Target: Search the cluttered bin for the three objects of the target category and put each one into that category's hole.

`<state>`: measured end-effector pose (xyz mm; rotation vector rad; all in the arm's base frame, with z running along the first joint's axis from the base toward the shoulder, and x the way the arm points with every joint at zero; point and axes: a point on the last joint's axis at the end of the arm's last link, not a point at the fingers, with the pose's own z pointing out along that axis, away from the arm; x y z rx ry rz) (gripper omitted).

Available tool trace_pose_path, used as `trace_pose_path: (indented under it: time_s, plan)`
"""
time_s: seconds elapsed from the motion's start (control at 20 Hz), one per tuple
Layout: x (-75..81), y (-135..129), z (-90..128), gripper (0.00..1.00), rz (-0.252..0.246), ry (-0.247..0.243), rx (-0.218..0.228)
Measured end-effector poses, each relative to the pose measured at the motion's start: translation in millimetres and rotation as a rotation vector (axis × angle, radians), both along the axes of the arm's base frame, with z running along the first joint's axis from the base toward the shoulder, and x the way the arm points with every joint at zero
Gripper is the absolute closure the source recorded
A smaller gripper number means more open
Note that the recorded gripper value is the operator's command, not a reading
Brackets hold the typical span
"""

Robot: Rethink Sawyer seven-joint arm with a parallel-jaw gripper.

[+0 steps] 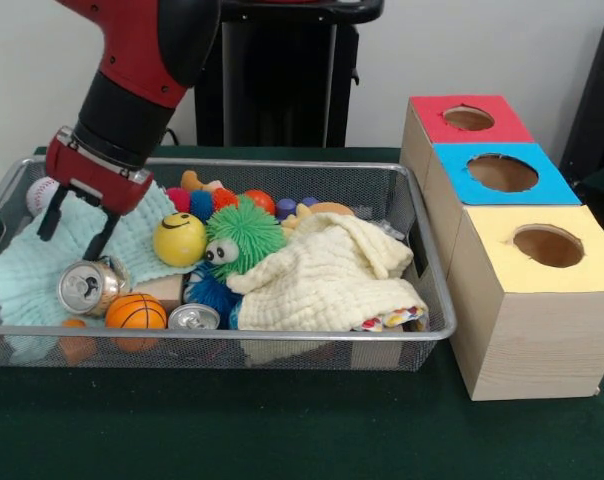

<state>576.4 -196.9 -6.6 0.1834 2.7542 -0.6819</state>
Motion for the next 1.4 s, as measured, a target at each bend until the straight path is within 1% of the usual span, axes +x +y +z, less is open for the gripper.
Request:
trace_pose_path:
  time_s: [0.2, 0.4, 0.55, 0.7, 0.75, 1.25, 1.4]
  plan:
    - [-5.8, 5.9, -13.5, 0.00, 0.011, 0.015, 0.009]
    - [-7.9, 11.1, -21.7, 0.00, 0.025, 0.017, 0.010]
    - [-10.9, 20.0, -31.1, 0.00, 0.042, 0.027, 0.013]
    - [-13.9, 23.2, -36.7, 0.00, 0.046, 0.038, 0.015]
    - [-16.3, 23.4, -40.2, 1.00, 0.045, 0.044, 0.017]
    - [-14.9, 26.8, -39.4, 1.00, 0.057, 0.043, 0.018]
    - [-8.6, 33.3, -33.1, 1.00, 0.071, 0.032, 0.015]
